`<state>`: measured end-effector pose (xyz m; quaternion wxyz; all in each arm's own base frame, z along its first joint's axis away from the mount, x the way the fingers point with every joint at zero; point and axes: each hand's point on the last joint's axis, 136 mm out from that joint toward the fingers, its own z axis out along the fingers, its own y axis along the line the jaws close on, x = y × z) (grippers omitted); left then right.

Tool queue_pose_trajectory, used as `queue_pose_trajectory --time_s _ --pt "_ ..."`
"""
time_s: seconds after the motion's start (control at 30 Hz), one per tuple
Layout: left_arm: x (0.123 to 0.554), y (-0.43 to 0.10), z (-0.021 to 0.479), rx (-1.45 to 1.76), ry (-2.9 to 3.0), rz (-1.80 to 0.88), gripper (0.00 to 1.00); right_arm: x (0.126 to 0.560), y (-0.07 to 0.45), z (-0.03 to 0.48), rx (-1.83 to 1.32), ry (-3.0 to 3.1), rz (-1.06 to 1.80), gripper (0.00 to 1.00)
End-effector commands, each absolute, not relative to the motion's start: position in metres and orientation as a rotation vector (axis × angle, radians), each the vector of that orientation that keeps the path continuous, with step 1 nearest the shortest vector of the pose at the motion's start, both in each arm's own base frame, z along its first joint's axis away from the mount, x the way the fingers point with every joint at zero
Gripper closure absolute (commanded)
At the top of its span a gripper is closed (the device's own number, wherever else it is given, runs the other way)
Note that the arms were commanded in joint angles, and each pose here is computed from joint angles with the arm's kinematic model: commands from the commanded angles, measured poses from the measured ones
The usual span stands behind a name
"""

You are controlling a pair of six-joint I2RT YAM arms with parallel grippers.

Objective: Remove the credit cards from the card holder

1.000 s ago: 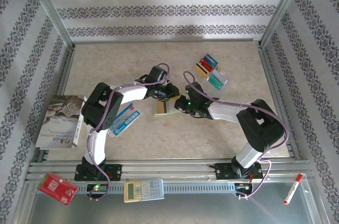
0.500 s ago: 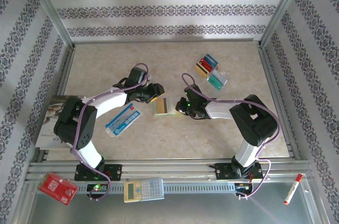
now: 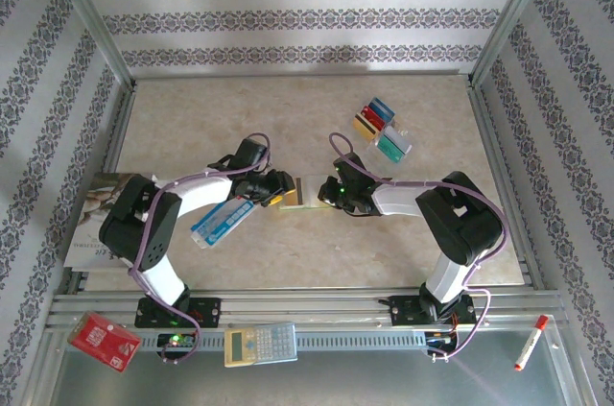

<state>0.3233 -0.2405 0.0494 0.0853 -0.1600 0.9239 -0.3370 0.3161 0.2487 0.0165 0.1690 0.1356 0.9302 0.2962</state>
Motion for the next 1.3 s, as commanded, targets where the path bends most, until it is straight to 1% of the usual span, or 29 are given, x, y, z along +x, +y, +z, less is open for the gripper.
queue_pose_trajectory --time_s 0.0,0.1,0.3,0.5,0.63,0.77,0.97,1.07,1.27 --pt "0.325 -0.251 0.048 -0.461 2.752 -1.043 0.54 0.308 0.232 -0.006 0.434 2.704 0.747 0.89" --pt "0.326 -0.253 0.045 -0.461 2.757 -1.041 0.55 0.308 0.232 -0.007 0.437 2.707 0.749 0.89" --pt "0.326 -0.253 0.038 -0.466 2.773 -1.034 0.55 0.309 0.231 -0.007 0.444 2.707 0.754 0.89" --pt "0.323 -0.249 0.031 -0.473 2.812 -0.977 0.52 0.311 0.229 -0.004 0.452 2.7 0.768 0.89" --pt "0.322 -0.245 0.031 -0.451 2.822 -0.936 0.52 0.311 0.229 -0.006 0.447 2.706 0.768 0.89" --pt "0.321 -0.254 0.031 -0.417 2.831 -0.986 0.59 0.314 0.234 0.008 0.398 2.675 0.814 0.89" --pt "0.317 -0.25 0.027 -0.397 2.85 -0.953 0.67 0.323 0.259 0.066 0.156 2.559 0.928 0.89" --pt "0.317 -0.251 0.027 -0.391 2.85 -0.957 0.69 0.322 0.267 0.07 0.04 2.582 0.855 0.86" --pt "0.317 -0.25 0.026 -0.389 2.849 -0.953 0.72 0.326 0.271 0.059 -0.112 2.662 0.688 0.71"
